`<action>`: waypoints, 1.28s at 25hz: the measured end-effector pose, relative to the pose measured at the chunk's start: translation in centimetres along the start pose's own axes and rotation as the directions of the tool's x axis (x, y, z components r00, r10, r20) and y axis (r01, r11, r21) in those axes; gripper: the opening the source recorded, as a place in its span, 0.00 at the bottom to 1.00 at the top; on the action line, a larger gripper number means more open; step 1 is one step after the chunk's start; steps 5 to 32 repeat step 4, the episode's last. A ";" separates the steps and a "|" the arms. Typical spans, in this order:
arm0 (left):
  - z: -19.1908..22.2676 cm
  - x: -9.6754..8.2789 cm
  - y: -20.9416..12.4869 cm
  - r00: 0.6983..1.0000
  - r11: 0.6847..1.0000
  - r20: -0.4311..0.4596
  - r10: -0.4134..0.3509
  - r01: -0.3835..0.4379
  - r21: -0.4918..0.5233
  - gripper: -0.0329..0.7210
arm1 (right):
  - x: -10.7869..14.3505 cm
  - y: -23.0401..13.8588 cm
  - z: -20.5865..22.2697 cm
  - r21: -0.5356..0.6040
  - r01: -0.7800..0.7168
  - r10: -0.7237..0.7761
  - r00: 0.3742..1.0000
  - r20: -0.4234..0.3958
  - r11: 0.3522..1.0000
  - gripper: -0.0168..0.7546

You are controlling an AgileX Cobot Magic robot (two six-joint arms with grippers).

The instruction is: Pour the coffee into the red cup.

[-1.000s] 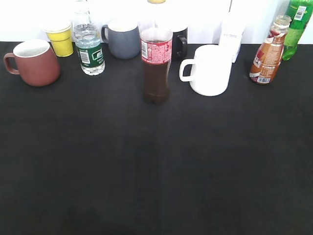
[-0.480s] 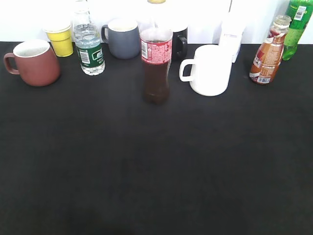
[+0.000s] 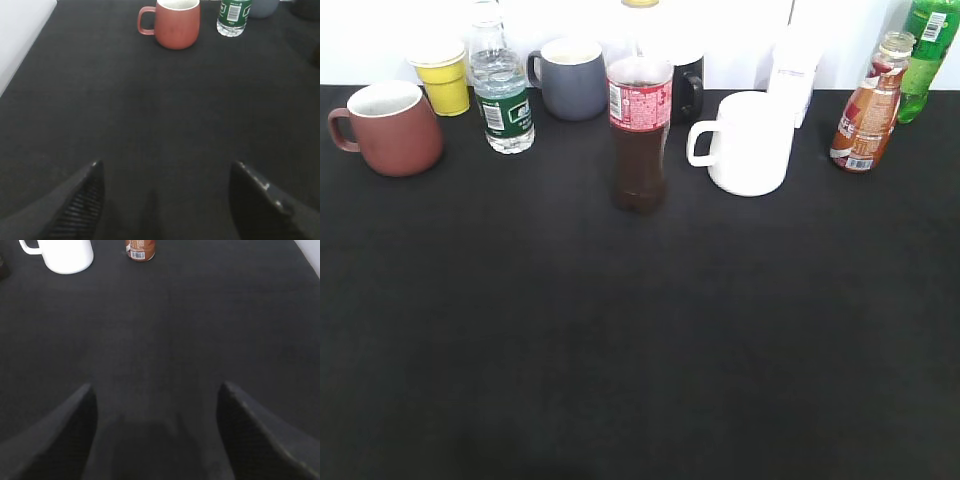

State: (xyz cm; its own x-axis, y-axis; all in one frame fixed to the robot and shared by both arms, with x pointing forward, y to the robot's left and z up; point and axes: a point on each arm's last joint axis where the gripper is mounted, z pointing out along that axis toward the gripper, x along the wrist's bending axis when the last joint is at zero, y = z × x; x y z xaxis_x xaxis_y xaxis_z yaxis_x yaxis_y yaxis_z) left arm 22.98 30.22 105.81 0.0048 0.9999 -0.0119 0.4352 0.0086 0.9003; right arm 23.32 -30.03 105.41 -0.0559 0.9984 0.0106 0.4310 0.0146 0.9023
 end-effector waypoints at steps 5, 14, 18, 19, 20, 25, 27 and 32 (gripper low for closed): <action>0.0 0.0 0.0 1.000 1.000 0.000 0.000 0.000 0.000 0.82 | 0.0 0.0 0.0 0.000 0.000 0.000 1.000 0.000 1.000 0.77; 0.0 0.0 0.0 1.000 1.000 0.000 0.000 0.000 0.000 0.82 | 0.0 0.0 0.0 0.000 0.000 0.000 1.000 0.000 1.000 0.77; 0.0 0.0 0.0 1.000 1.000 0.000 0.000 0.000 0.000 0.82 | 0.0 0.0 0.0 0.000 0.000 0.000 1.000 0.000 1.000 0.77; 0.0 0.0 0.0 1.000 1.000 0.000 0.000 0.000 0.000 0.82 | 0.0 0.0 0.0 0.000 0.000 0.000 1.000 0.000 1.000 0.77; 0.0 0.0 0.0 1.000 1.000 0.000 0.000 0.000 0.000 0.82 | 0.0 0.0 0.0 0.000 0.000 0.000 1.000 0.000 1.000 0.77; 0.0 0.0 0.0 1.000 1.000 0.000 0.000 0.000 0.000 0.82 | 0.0 0.0 0.0 0.000 0.000 0.000 1.000 0.000 1.000 0.77; 0.0 0.0 0.0 1.000 1.000 0.000 0.000 0.000 0.000 0.82 | 0.0 0.0 0.0 0.000 0.000 0.000 1.000 0.000 1.000 0.77; 0.0 0.0 0.0 1.000 1.000 0.000 0.000 0.000 0.000 0.82 | 0.0 0.0 0.0 0.000 0.000 0.000 1.000 0.000 1.000 0.77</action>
